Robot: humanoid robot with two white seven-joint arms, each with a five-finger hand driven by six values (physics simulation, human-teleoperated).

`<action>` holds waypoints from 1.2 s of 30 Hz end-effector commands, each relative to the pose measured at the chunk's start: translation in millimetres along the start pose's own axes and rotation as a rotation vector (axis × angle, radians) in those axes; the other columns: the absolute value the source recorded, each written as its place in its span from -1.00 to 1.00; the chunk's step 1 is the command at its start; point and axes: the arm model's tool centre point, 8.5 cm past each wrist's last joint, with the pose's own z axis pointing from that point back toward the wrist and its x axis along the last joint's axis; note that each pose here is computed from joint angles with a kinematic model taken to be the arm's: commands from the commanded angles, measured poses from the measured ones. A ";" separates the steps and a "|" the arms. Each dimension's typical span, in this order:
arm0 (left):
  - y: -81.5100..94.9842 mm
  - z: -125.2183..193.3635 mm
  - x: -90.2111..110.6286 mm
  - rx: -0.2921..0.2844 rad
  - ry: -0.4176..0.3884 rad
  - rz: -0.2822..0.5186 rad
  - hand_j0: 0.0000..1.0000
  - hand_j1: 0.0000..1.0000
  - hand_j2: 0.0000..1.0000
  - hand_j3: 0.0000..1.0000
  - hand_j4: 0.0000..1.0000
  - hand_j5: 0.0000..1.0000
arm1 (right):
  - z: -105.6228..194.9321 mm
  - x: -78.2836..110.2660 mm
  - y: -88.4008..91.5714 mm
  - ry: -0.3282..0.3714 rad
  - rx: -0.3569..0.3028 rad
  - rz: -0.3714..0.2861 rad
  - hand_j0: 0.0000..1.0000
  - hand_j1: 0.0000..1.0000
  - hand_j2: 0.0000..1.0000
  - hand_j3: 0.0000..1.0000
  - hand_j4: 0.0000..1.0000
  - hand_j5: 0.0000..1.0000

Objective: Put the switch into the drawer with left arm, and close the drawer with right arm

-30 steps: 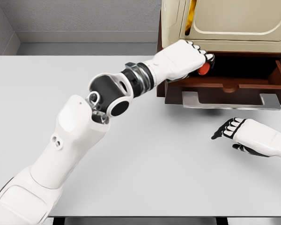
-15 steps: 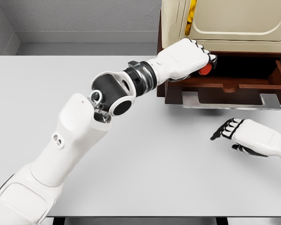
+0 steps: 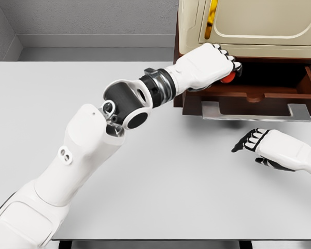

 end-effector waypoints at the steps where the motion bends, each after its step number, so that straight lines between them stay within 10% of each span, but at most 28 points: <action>1: 0.3 0.1 -0.2 0.001 0.001 -0.001 0.42 0.42 0.42 0.42 0.42 0.42 | 0.1 -0.3 -1.2 0.000 -0.005 -0.003 0.48 0.48 0.48 0.48 0.48 0.48; 21: 6.8 3.2 8.8 0.022 -0.016 -0.032 0.89 0.89 0.89 0.89 0.89 0.89 | -0.3 -0.3 -1.6 0.000 -0.007 -0.003 0.50 0.50 0.50 0.50 0.50 0.50; 27: 41.2 23.7 43.1 0.146 -0.223 -0.130 1.00 1.00 1.00 1.00 1.00 1.00 | -1.2 -1.5 -5.4 0.000 -0.014 0.005 0.50 0.50 0.50 0.50 0.50 0.50; 30: 61.1 45.3 27.1 0.231 -0.329 -0.234 1.00 1.00 1.00 1.00 1.00 1.00 | -1.3 -1.7 -6.0 0.000 -0.015 0.006 0.50 0.50 0.50 0.50 0.50 0.50; 36: 49.6 163.8 -90.9 0.297 -0.203 -0.016 1.00 1.00 1.00 1.00 1.00 1.00 | -1.0 -4.1 -10.9 0.003 -0.019 0.019 0.50 0.50 0.50 0.50 0.50 0.50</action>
